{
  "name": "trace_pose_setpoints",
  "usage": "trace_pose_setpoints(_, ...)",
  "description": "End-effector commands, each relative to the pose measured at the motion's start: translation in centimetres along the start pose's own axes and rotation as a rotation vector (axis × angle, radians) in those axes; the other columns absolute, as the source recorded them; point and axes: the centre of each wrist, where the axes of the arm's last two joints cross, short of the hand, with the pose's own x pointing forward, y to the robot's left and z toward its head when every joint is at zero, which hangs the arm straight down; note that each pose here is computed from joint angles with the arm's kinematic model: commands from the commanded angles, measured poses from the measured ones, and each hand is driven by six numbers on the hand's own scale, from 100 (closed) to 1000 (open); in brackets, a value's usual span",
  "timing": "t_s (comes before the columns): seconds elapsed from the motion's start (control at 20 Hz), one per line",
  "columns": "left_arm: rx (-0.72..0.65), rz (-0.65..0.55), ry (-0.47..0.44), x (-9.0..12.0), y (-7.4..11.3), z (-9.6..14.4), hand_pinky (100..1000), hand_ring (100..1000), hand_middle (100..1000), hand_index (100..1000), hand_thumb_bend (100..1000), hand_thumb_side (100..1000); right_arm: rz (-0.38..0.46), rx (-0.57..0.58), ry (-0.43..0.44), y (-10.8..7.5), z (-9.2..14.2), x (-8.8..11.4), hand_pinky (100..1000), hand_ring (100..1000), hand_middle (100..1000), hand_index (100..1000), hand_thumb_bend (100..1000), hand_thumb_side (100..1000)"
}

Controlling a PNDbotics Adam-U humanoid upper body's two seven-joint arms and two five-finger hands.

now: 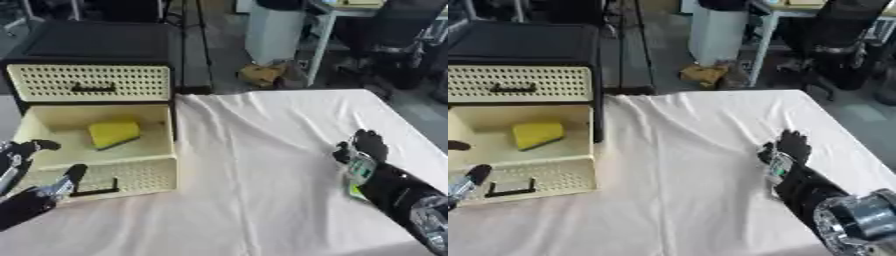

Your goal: Pick up objects from table and place into drawer.

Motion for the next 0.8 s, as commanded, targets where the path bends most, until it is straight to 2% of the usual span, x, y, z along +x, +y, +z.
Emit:
trace_pose_setpoints(0.05,0.024,-0.023,-0.008,-0.1,1.1,0.1,100,100,100,783,489,1000,-0.003,-0.039,0.029,-1.9,-1.3,-0.9,844,963,865,870,100,305)
trace_pose_setpoints(0.15,0.024,-0.023,-0.008,-0.1,1.0,0.1,100,100,100,783,488,1000,-0.004,-0.033,0.034,-1.7,-1.2,-1.0,797,930,856,862,100,249)
trace_pose_setpoints(0.2,0.025,-0.023,-0.009,-0.1,1.1,0.1,100,100,100,783,488,1000,-0.006,-0.029,0.039,-1.6,-1.1,-1.0,754,903,848,856,100,191)
trace_pose_setpoints(0.25,0.025,-0.023,-0.009,0.0,1.1,0.1,100,100,100,783,488,1000,-0.008,-0.026,0.043,-1.5,-1.1,-1.1,748,899,847,855,100,184)
trace_pose_setpoints(0.3,0.025,-0.022,-0.009,0.0,1.1,0.1,100,100,100,783,488,1000,-0.009,-0.023,0.046,-1.4,-1.1,-1.1,681,858,836,841,100,117)
trace_pose_setpoints(0.35,0.025,-0.022,-0.009,0.0,1.0,0.1,100,100,100,783,488,1000,-0.011,-0.017,0.050,-1.3,-1.0,-1.2,673,852,834,839,100,107)
trace_pose_setpoints(0.55,0.024,-0.022,-0.010,0.0,1.0,0.1,100,100,100,783,487,1000,-0.016,0.003,0.058,-0.9,-0.8,-1.3,527,705,780,789,100,100)
trace_pose_setpoints(0.8,0.022,-0.022,-0.012,-0.1,1.0,0.1,100,100,100,783,484,1000,-0.018,0.007,0.059,-0.4,-0.5,-1.3,376,574,721,730,100,100)
